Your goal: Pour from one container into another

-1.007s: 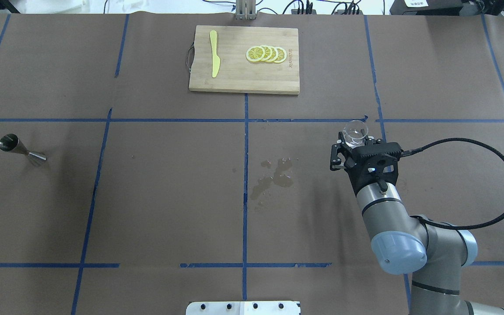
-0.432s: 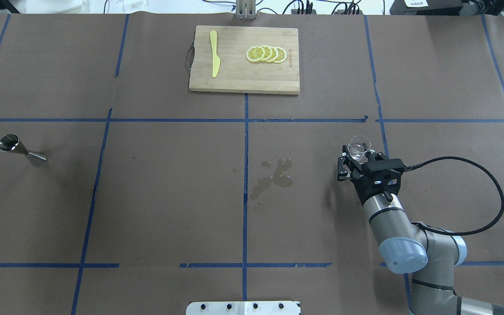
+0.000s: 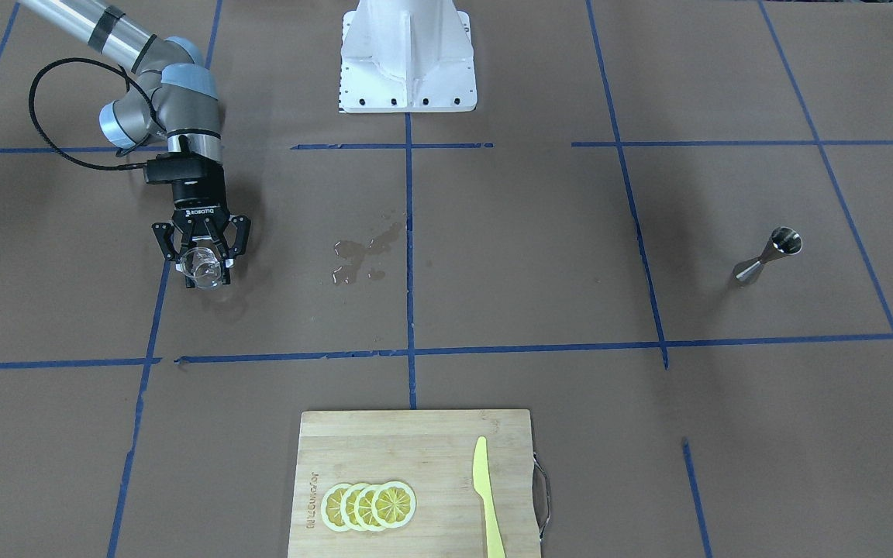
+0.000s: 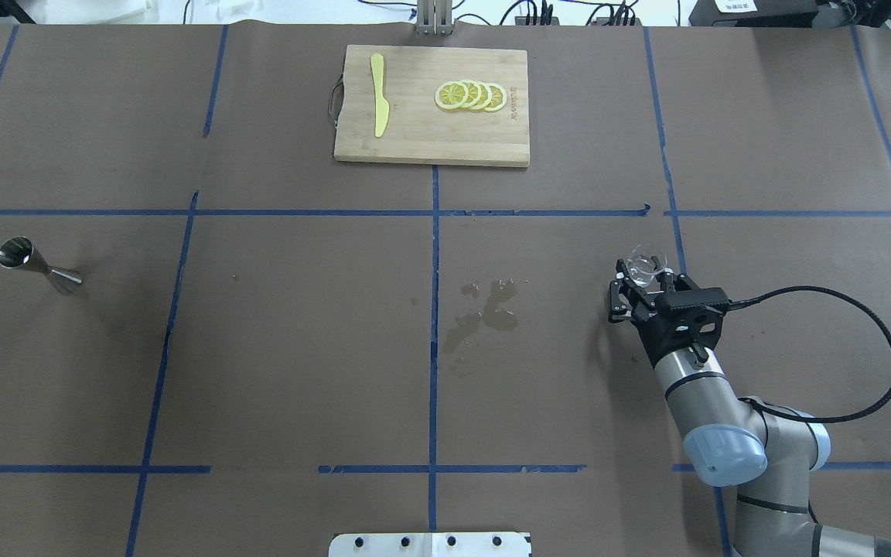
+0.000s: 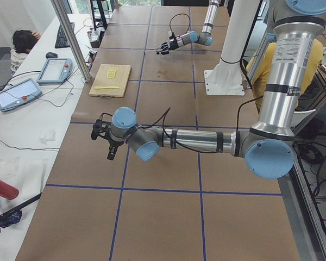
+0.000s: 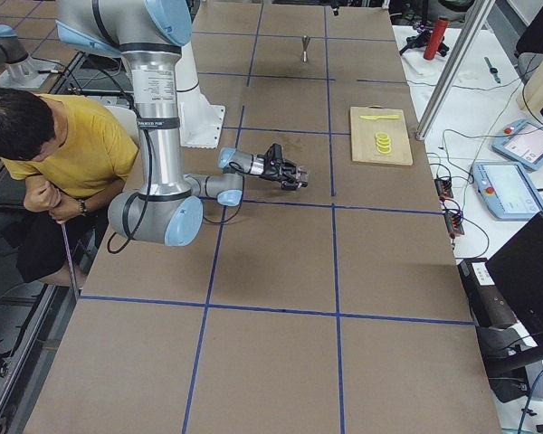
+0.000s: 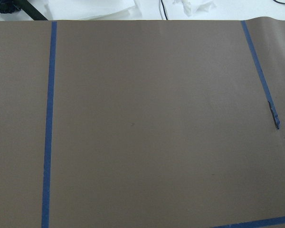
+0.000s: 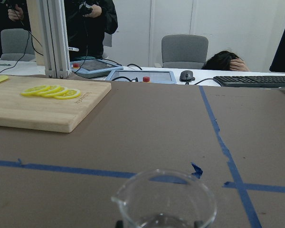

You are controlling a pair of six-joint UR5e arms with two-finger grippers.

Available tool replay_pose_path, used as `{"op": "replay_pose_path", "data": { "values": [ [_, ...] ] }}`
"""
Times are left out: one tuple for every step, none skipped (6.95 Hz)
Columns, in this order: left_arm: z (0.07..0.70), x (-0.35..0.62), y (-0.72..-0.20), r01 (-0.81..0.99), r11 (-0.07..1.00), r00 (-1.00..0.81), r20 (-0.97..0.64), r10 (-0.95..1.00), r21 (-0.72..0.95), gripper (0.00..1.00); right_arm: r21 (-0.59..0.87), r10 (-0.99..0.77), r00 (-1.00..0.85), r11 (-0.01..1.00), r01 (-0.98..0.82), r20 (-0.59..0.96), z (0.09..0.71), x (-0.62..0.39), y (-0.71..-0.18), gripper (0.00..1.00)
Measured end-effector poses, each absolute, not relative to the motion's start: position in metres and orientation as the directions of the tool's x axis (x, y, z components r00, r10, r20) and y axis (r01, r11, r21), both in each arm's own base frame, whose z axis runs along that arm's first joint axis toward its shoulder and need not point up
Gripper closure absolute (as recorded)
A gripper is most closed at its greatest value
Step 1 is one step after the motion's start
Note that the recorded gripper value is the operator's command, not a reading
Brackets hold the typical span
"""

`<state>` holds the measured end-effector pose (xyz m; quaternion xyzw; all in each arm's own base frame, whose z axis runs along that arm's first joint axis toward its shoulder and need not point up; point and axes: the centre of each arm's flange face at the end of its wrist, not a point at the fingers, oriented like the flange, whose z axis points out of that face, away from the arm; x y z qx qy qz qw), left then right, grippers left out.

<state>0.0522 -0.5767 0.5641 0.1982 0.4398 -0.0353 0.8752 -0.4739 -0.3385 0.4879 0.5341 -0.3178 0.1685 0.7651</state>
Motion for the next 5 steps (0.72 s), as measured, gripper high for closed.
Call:
{"op": "replay_pose_path", "data": {
  "values": [
    [0.564, 0.052, -0.577, 0.237, 0.919, 0.61, -0.784, 0.113, 0.316, 0.0, 0.716, -0.079, 0.748, 0.371, -0.592, 0.659, 0.494, -0.474, -0.339, 1.0],
    [0.563, 0.052, -0.577, 0.238, 0.918, 0.61, -0.784, 0.112, 0.316, 0.0, 0.725, -0.073, 0.759, 0.367, -0.582, 0.647, 0.502, -0.475, -0.339, 1.0],
    [0.561, 0.052, -0.577, 0.241, 0.918, 0.609, -0.786, 0.11, 0.315, 0.0, 0.731, -0.067, 0.767, 0.363, -0.578, 0.639, 0.509, -0.474, -0.34, 1.0],
    [0.558, 0.052, -0.577, 0.248, 0.917, 0.605, -0.789, 0.105, 0.313, 0.0, 0.732, -0.062, 0.769, 0.361, -0.578, 0.637, 0.512, -0.473, -0.34, 1.0],
    [0.555, 0.052, -0.577, 0.253, 0.916, 0.602, -0.792, 0.103, 0.312, 0.0, 0.732, -0.06, 0.769, 0.359, -0.579, 0.637, 0.513, -0.473, -0.34, 1.0]
  ]
}}
